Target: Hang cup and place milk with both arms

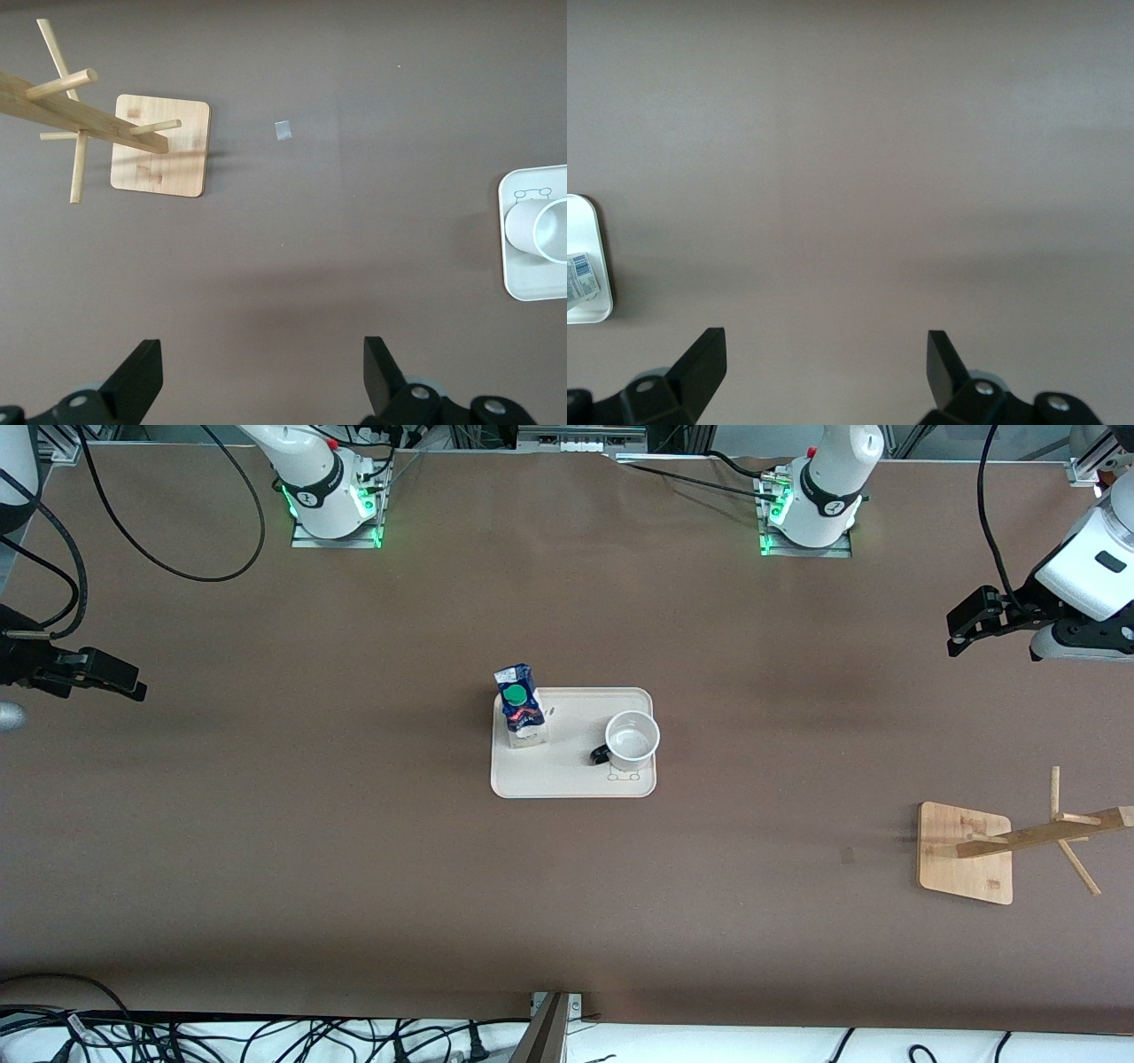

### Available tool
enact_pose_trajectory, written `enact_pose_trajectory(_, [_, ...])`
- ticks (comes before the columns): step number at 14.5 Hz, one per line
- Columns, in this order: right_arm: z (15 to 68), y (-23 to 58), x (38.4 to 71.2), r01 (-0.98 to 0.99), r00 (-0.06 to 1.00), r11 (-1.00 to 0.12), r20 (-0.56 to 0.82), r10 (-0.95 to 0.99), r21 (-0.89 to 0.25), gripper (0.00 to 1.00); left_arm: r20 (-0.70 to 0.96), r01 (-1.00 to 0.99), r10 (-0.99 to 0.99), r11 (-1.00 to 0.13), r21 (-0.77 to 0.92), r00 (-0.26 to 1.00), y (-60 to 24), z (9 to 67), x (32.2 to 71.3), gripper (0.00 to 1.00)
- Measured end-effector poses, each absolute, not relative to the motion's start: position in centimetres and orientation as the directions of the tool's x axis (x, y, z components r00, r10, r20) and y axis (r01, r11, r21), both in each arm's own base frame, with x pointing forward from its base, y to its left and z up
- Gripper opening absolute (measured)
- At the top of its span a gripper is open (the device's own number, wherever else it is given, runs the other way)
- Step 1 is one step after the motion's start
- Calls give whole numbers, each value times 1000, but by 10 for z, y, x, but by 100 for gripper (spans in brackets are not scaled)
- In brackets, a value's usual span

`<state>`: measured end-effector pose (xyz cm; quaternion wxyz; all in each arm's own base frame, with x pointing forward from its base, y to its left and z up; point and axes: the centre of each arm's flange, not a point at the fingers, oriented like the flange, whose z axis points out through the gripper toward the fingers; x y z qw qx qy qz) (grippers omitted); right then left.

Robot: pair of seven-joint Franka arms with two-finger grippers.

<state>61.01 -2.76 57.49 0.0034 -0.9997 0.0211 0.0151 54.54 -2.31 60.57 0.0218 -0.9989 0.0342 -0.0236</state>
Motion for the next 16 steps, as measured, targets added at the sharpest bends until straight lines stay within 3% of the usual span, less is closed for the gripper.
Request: enact_pose_trajectory(16, [573, -27, 611, -42, 999, -999, -35, -42, -6, 100, 42, -67, -69, -997, -45, 997, -23, 604, 546, 100])
